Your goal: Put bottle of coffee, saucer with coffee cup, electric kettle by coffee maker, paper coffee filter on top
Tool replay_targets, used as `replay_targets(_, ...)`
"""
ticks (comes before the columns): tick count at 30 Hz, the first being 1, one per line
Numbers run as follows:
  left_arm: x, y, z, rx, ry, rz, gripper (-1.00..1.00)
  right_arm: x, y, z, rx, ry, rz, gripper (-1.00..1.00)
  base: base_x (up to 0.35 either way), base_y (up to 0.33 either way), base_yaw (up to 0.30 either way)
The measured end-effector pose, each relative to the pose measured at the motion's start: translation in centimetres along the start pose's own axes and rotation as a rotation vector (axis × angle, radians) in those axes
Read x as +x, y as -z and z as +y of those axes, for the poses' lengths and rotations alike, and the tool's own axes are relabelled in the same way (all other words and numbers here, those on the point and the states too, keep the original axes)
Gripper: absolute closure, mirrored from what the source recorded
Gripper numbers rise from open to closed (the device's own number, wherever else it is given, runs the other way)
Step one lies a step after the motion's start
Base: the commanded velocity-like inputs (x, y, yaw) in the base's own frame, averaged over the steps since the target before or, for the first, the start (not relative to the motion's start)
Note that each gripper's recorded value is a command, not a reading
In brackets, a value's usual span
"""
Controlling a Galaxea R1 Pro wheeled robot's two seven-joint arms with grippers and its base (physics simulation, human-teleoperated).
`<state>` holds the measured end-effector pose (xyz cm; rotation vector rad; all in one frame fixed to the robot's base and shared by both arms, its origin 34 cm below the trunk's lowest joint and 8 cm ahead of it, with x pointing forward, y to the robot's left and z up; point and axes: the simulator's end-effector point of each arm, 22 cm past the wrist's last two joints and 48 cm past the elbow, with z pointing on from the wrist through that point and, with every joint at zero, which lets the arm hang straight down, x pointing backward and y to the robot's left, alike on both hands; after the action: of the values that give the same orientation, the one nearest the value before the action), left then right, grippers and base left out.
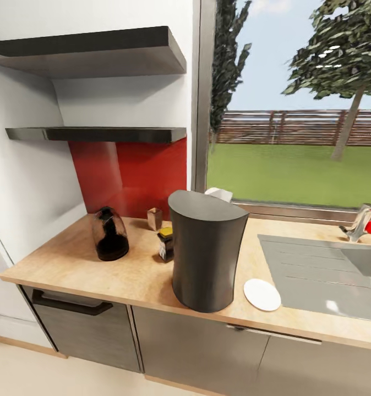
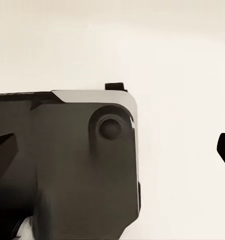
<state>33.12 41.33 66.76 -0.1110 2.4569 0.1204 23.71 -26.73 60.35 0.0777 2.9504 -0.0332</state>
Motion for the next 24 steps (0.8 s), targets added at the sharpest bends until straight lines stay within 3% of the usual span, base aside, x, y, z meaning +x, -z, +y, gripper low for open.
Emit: replay_targets(24,0.04,0.03,-0.04,0.001,-0.001,-0.001,-1.00,0.01,0.00,0.08,-0.002,0.001,0.000,-1.00,0.000,0.306,0.000)
